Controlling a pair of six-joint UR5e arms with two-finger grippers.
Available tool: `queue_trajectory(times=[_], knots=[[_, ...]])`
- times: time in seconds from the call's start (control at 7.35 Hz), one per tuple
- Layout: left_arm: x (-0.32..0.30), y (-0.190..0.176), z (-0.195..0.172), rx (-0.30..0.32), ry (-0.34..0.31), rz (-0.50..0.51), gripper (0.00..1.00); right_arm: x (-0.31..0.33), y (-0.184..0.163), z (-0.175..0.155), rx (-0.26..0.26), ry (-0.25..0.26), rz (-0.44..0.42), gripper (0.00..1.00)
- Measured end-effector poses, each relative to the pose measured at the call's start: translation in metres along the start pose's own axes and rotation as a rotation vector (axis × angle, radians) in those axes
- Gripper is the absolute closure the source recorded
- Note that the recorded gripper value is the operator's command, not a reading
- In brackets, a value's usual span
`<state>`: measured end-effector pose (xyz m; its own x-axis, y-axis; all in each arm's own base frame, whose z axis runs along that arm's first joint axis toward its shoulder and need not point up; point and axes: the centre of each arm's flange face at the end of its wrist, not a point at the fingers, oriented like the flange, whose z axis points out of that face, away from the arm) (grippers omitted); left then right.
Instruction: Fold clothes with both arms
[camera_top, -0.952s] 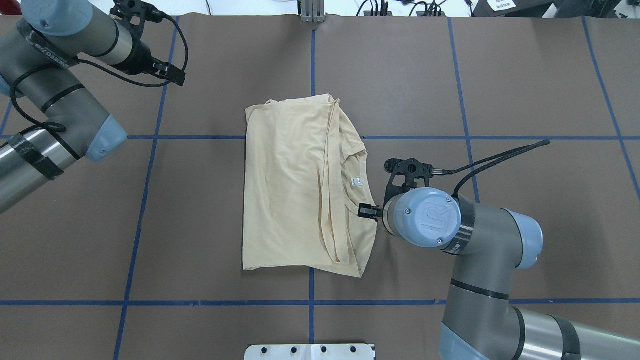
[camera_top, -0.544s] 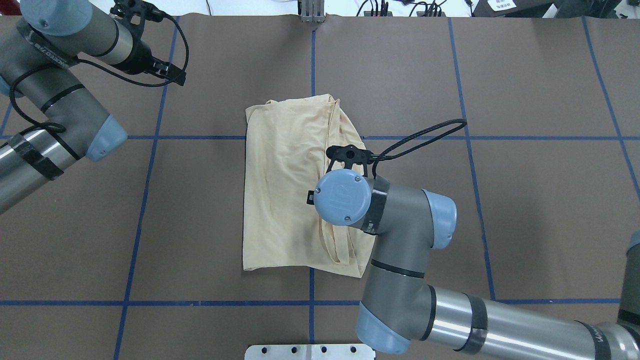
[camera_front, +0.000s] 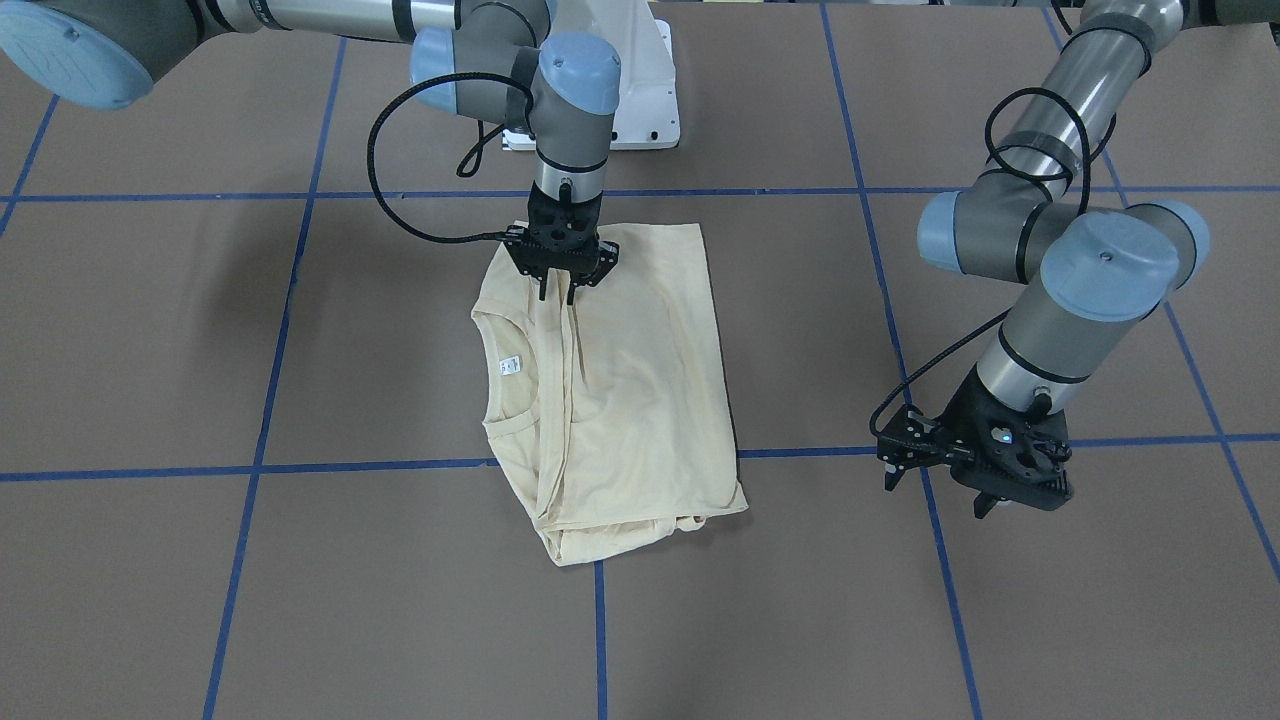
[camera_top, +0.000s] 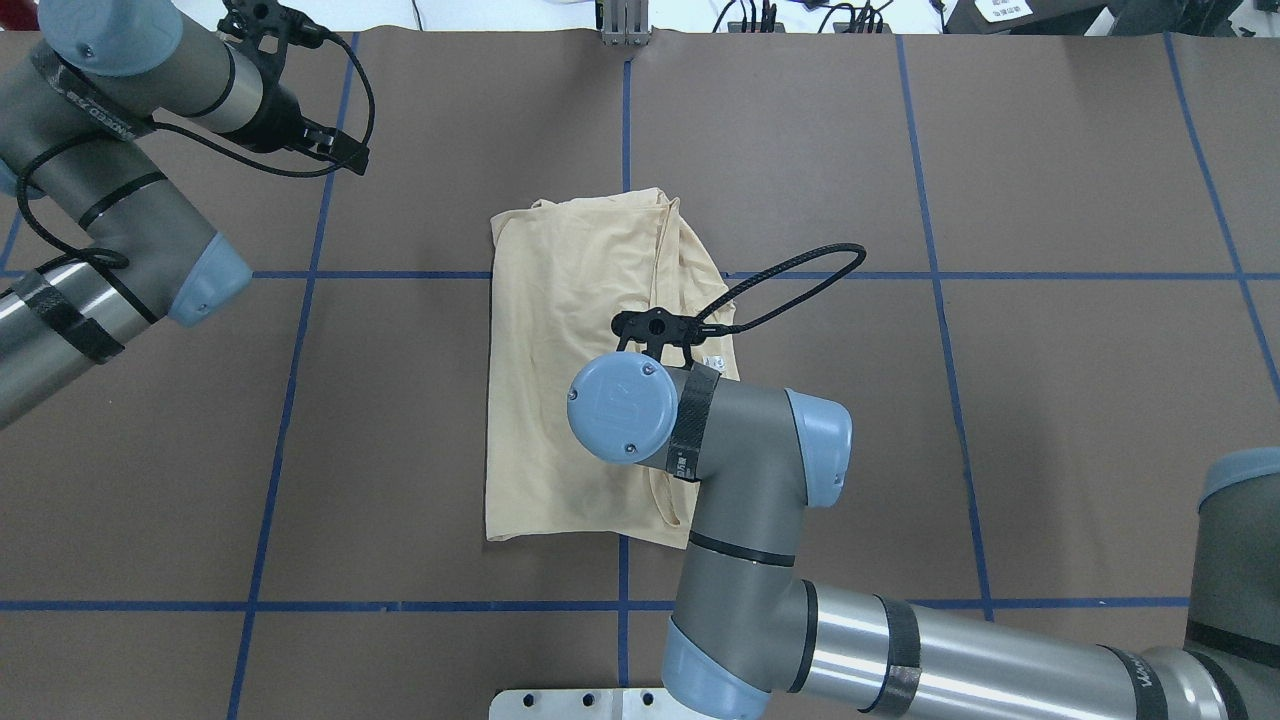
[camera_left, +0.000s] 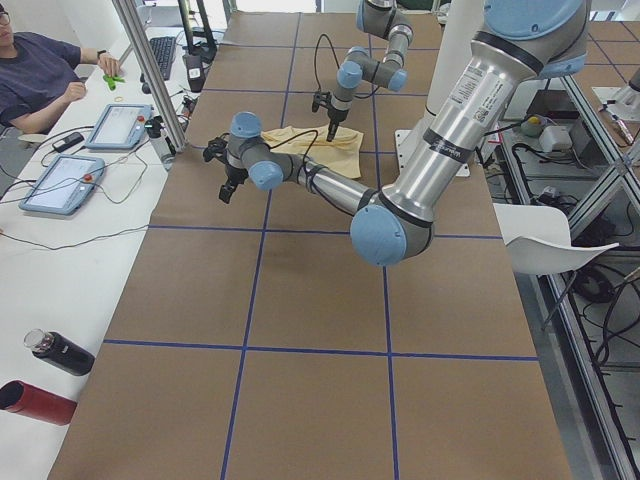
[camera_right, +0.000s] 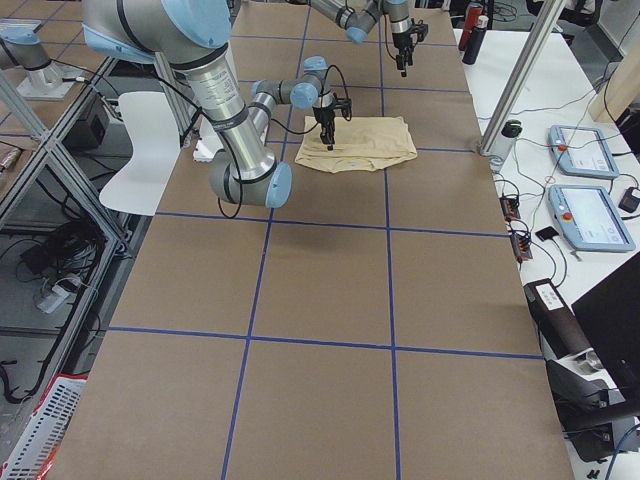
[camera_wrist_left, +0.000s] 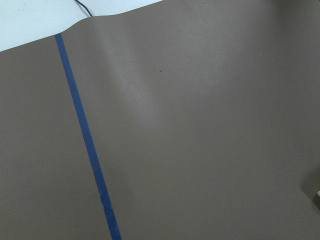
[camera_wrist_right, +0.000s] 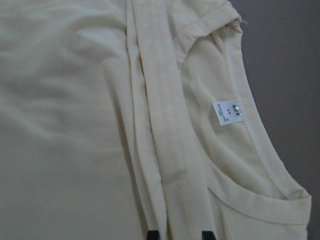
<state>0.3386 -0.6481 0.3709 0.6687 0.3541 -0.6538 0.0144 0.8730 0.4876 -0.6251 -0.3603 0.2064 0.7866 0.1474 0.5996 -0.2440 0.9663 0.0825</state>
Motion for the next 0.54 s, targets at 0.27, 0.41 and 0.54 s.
queue_trajectory(times=[0.27,0.41,0.54], knots=[[-0.0023,0.0033,0.0002,0.000,0.000,0.000,0.00,-0.0082,0.0104,-0.0012,-0.010,0.003,-0.031,0.67],[-0.0024,0.0036,0.0001,0.001,0.001,0.001,0.00,-0.0105,0.0133,-0.0005,-0.012,0.005,-0.042,0.67],[-0.0026,0.0038,0.0001,0.001,0.001,0.001,0.00,-0.0109,0.0154,0.0022,-0.013,0.010,-0.049,0.67]])
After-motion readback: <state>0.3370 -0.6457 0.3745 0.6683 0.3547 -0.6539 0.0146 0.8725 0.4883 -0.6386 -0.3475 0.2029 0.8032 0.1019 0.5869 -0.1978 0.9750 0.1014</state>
